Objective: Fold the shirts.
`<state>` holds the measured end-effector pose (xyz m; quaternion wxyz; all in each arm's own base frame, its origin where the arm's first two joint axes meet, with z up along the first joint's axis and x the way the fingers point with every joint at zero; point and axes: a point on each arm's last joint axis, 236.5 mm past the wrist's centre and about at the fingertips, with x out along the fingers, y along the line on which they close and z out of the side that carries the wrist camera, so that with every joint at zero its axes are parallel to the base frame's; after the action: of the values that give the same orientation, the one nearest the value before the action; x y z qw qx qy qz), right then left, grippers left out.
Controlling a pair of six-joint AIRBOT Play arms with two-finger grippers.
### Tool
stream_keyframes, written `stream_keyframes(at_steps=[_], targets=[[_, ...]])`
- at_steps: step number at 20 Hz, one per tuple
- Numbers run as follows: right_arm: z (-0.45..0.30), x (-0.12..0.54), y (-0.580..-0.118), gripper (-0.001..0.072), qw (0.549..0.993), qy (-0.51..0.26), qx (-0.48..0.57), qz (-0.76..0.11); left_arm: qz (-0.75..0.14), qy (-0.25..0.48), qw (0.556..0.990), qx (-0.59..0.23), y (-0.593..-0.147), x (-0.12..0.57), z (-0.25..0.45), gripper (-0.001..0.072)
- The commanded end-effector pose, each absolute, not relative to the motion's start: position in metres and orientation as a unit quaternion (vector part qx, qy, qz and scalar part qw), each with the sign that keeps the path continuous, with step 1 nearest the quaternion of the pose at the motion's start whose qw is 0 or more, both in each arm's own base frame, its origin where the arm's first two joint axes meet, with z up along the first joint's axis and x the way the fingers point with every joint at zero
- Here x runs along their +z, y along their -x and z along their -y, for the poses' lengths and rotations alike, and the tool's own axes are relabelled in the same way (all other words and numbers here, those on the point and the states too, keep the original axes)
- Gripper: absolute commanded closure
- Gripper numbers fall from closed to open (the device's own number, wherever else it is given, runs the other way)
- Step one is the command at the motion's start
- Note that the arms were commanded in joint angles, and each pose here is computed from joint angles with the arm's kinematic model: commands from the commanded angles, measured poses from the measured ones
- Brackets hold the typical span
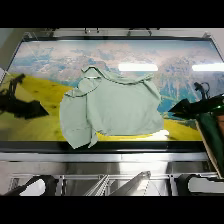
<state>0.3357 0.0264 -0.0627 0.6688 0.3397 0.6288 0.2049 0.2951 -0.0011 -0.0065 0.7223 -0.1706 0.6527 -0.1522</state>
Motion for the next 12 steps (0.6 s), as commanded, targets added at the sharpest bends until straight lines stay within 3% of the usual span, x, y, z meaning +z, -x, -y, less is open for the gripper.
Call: stream_keyframes(at_steps=[1,4,6,8,9,10,12], targets=[[-0.046,-0.095,-0.312,0.0288,0.626,-0.348,0.214,-0.664,-0.673,0.217,0.697,-0.118,-0.236,-0.052,0.009,0.0469],[-0.068,-0.116,-0.306,0.0288,0.601,-0.338,0.225,-0.689,-0.666,0.221,0.706,-0.096,-0.223,-0.075,0.011,0.0469],[-0.087,-0.126,-0.304,0.0289,0.589,-0.332,0.235,-0.699,-0.673,0.228,0.698,-0.091,-0.216,-0.086,0.014,0.0421],[-0.103,-0.134,-0.301,0.0289,0.581,-0.32,0.243,-0.708,-0.684,0.238,0.683,-0.093,-0.212,-0.094,0.016,0.0421],[-0.109,-0.136,-0.3,0.0301,0.58,-0.313,0.247,-0.71,-0.686,0.251,0.677,-0.094,-0.214,-0.098,0.019,0.0421],[-0.113,-0.136,-0.301,0.0368,0.582,-0.307,0.25,-0.71,-0.682,0.272,0.672,-0.096,-0.22,-0.102,0.025,0.0421],[-0.119,-0.135,-0.302,0.0375,0.582,-0.309,0.254,-0.708,-0.656,0.324,0.671,-0.124,-0.241,-0.105,0.044,0.0421]])
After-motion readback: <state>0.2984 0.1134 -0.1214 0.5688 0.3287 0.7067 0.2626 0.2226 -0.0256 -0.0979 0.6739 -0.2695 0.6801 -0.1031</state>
